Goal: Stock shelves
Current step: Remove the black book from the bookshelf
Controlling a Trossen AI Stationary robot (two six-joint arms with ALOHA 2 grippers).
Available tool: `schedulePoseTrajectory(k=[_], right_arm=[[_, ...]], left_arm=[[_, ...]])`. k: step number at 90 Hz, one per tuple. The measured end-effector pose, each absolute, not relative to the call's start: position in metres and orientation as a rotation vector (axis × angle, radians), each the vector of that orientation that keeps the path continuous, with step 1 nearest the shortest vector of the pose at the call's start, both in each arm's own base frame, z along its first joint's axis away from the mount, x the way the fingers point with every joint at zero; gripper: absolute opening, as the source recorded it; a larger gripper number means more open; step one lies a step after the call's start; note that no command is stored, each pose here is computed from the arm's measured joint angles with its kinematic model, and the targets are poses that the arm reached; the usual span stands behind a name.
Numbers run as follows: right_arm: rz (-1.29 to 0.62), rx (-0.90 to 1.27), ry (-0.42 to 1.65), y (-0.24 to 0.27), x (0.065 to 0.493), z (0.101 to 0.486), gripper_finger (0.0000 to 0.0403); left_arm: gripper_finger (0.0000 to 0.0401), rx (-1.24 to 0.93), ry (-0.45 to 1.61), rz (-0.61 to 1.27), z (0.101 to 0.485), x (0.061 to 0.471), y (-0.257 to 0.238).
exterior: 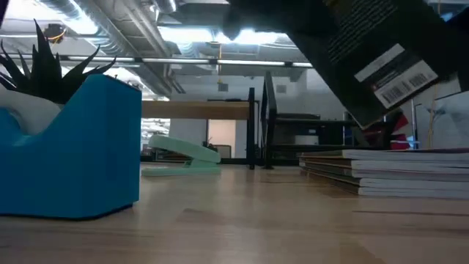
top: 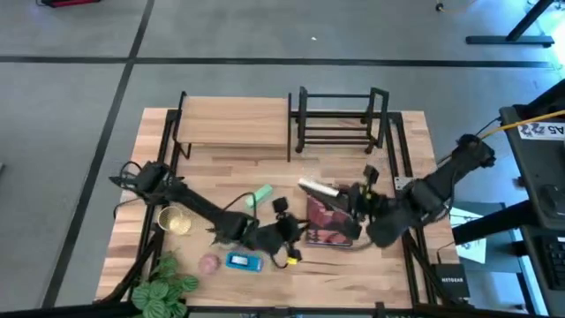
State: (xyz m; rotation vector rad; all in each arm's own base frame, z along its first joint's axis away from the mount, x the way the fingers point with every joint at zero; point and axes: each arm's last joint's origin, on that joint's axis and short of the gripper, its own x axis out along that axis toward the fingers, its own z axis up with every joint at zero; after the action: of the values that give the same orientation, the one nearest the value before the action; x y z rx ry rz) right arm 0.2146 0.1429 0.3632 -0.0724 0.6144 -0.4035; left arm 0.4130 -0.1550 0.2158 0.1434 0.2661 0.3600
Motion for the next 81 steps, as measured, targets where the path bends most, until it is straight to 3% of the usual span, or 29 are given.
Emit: schedulePoseTrajectory(k=[31, 63, 81], right_arm=[[-0.420, -0.221, 0.873, 0.183, 0.242, 0.324, 0.0036], [-0.360, -0.225, 1.076, 0.209, 0.286, 0.302, 0.0035], [-0.438, -0.140, 1.167, 0.197, 0.316, 0.278, 0.0035]], left_arm=[[0.0021, 0.042, 0.212, 0.290, 0.218, 0.436, -0.105], [0.0021, 0.041, 0.260, 0.255, 0.202, 0.442, -0.097], [0.0021, 0.086, 0.366, 0.401, 0.191, 0.435, -0.096]])
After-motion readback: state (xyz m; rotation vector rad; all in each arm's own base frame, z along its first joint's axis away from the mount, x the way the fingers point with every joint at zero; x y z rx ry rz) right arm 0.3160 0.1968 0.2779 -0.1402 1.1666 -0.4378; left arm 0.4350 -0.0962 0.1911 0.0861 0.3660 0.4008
